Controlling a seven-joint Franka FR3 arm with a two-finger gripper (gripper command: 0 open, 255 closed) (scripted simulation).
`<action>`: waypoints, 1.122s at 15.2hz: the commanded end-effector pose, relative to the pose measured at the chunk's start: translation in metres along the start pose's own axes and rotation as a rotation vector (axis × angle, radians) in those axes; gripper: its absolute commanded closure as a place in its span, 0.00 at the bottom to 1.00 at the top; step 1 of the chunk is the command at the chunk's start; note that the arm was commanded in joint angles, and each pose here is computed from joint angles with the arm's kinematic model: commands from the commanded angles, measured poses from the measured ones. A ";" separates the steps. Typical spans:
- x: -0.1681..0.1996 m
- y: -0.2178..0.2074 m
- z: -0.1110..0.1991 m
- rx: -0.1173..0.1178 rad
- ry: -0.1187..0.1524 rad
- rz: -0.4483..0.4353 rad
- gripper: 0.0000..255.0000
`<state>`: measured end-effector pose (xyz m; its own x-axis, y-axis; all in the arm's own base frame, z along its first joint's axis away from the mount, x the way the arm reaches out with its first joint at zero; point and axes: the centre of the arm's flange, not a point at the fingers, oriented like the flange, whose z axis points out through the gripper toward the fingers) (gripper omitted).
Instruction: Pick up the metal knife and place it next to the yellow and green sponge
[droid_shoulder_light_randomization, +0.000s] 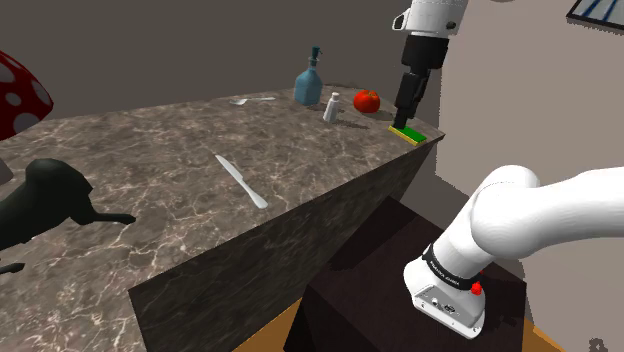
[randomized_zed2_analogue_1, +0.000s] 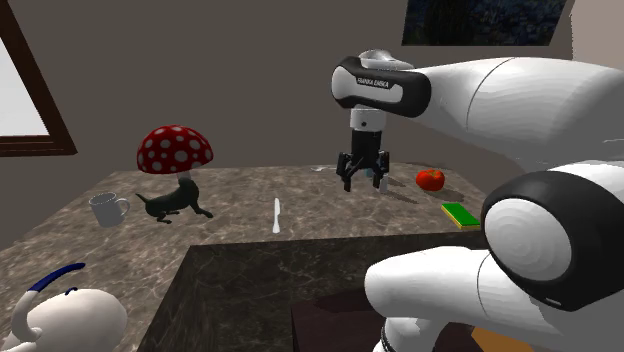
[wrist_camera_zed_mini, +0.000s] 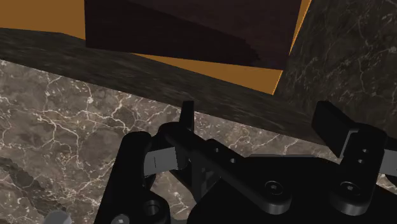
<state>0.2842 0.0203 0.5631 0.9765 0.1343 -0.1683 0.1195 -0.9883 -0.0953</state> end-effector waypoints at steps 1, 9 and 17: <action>0.000 0.000 0.000 0.000 0.000 0.000 0.00; 0.074 -0.056 0.043 -0.023 0.045 0.066 0.00; 0.154 -0.106 0.084 -0.047 0.091 0.133 0.00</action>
<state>0.3979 0.1445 0.4713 0.9955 0.0068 -0.0941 0.0036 -0.9994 -0.0344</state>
